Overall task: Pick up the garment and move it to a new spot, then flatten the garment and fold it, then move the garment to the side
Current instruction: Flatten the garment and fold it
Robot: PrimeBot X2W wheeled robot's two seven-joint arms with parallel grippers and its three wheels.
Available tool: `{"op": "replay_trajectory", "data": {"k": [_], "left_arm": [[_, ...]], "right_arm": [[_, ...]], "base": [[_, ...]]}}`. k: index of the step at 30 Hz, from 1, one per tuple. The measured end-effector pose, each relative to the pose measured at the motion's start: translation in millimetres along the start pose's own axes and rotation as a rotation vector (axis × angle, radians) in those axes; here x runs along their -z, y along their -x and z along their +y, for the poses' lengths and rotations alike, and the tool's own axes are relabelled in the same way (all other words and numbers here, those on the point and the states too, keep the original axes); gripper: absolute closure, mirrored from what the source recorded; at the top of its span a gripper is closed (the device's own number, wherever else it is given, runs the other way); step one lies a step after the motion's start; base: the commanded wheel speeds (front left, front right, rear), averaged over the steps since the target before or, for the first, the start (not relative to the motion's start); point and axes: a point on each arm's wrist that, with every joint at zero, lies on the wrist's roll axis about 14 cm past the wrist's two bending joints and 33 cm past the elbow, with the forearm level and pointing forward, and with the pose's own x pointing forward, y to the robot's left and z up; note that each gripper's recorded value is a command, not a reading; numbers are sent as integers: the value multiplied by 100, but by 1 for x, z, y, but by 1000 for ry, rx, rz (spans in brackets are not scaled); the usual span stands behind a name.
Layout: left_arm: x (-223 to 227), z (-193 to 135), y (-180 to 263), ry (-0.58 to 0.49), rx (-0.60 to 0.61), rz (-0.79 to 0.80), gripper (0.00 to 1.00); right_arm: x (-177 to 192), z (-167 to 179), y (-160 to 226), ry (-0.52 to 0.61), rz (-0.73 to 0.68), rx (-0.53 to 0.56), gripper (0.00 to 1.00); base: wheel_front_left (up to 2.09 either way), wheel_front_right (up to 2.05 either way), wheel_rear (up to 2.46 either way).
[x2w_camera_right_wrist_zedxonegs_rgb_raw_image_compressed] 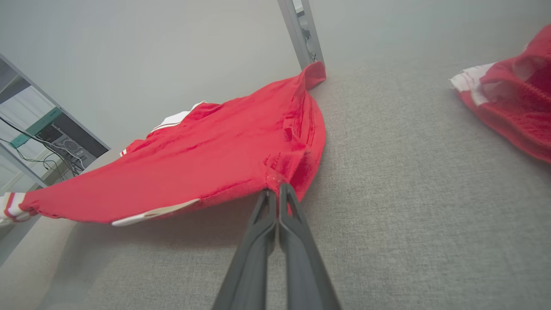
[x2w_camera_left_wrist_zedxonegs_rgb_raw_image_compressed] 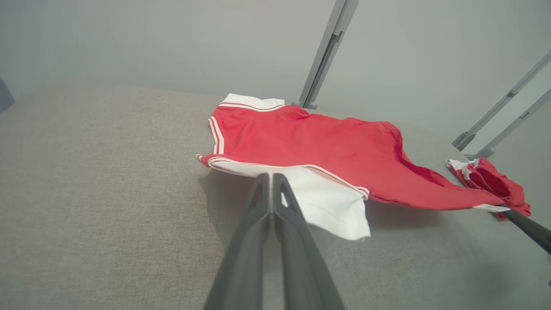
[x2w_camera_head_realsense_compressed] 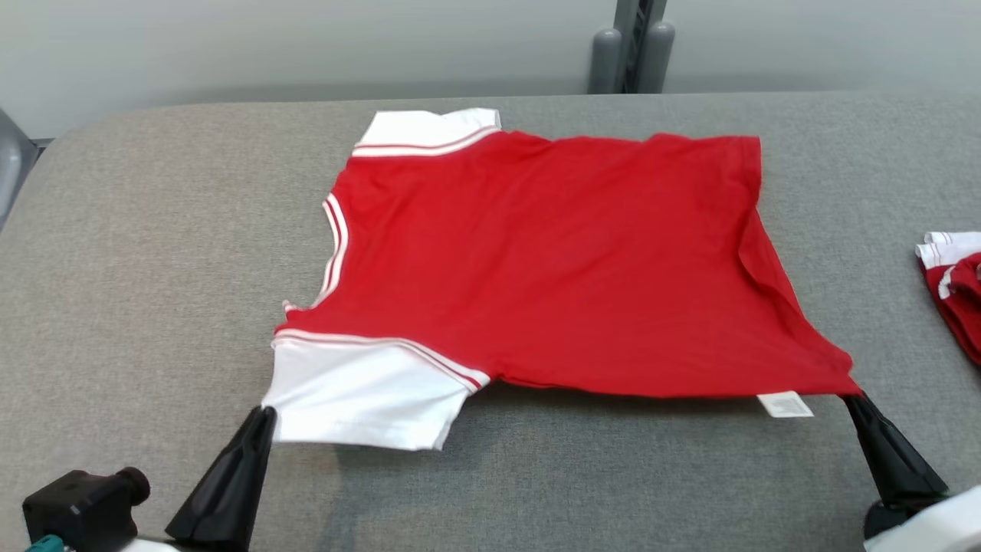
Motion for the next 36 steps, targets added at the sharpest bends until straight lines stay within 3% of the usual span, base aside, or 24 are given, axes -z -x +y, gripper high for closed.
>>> {"op": "replay_trajectory", "data": {"k": [9,14,20,27,36], "left_arm": [[-20,-12,29,-36,59,30,100],[-31,-38,40,8,171,20,100],[-36,-37,40,15,180,11,100],[-37,-31,16,54,208,10,100],[-30,-8,-56,110,228,36,100]], "right_arm": [[-4,-1,30,50,52,43,100],[-14,11,41,59,60,51,100],[-13,11,48,70,94,88,100],[-13,12,32,10,98,99,100],[-2,-14,-17,-27,156,147,100]], "base": [[0,0,0],[0,0,0],[0,0,0],[0,0,0],[0,0,0]]}}
